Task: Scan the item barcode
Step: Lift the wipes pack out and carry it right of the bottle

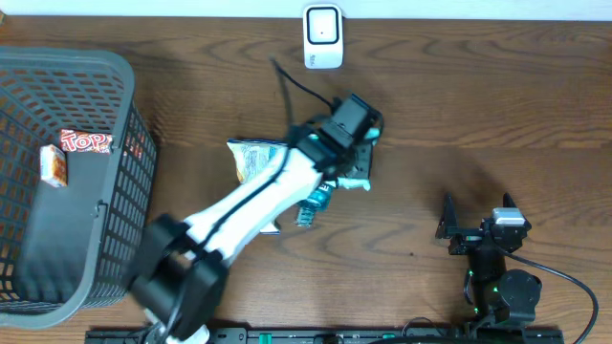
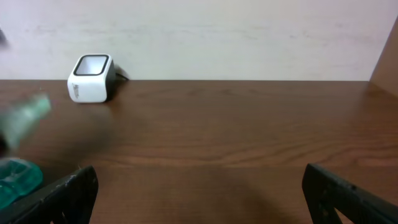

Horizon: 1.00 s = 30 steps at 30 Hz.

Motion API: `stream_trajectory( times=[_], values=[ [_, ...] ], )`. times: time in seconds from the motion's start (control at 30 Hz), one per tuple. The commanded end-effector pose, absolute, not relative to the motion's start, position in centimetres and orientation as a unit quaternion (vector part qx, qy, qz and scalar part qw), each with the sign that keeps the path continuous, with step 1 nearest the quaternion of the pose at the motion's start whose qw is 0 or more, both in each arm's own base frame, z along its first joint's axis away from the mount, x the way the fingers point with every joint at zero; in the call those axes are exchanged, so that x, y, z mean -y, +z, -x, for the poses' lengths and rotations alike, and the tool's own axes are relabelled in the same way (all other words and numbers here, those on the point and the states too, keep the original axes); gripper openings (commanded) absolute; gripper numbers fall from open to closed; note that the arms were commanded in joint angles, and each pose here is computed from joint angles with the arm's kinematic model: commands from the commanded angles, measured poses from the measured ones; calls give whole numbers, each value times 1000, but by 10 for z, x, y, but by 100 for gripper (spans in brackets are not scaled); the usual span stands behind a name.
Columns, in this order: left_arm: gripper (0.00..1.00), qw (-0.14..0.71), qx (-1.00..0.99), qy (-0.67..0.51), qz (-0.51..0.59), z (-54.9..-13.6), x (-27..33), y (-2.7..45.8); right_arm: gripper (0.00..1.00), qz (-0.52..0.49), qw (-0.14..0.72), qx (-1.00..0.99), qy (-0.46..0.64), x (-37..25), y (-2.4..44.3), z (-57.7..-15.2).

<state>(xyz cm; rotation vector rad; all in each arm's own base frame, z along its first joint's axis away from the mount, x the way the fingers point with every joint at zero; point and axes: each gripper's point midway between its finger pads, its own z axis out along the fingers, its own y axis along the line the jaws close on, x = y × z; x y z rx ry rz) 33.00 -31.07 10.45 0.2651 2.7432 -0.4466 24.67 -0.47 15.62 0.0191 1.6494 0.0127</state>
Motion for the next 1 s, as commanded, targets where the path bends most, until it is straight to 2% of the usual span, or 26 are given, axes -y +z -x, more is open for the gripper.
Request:
stream_trajectory(
  times=[0.0, 0.07, 0.1, 0.17, 0.2, 0.23, 0.27, 0.47, 0.63, 0.77, 0.97],
  values=[
    [33, 149, -976, -117, -111, -329, 308, 68, 99, -16, 677, -735, 8, 6, 155, -247],
    [35, 133, -979, -105, -111, -326, 305, 54, 99, -16, 677, -735, 8, 6, 155, -247],
    [41, 128, -980, -102, -111, -325, 304, 51, 99, -16, 677, -735, 8, 6, 155, -247],
    [61, 125, -981, -99, -112, -323, 302, 52, 99, -16, 677, -735, 8, 6, 155, -247],
    [74, 126, -981, -101, -111, -323, 302, 56, 99, -16, 677, -735, 8, 6, 155, -247],
    [84, 129, -980, -102, -111, -323, 301, 65, 99, -16, 677, -735, 8, 6, 155, -247],
    [99, 133, -979, -105, -111, -321, 300, 86, 99, -16, 677, -735, 8, 6, 155, -247],
    [98, 183, -969, -136, -96, -320, 280, 193, 99, -16, 677, -735, 8, 6, 155, -247],
    [98, 294, -935, -195, -44, -315, 229, 303, 99, -16, 678, -735, 8, 6, 155, -247],
    [98, 356, -917, -178, 10, -310, 174, 344, 99, -16, 677, -735, 8, 6, 155, -247],
    [98, 388, -908, -135, 79, -284, 102, 367, 99, -16, 677, -735, 8, 6, 155, -247]
  ],
)
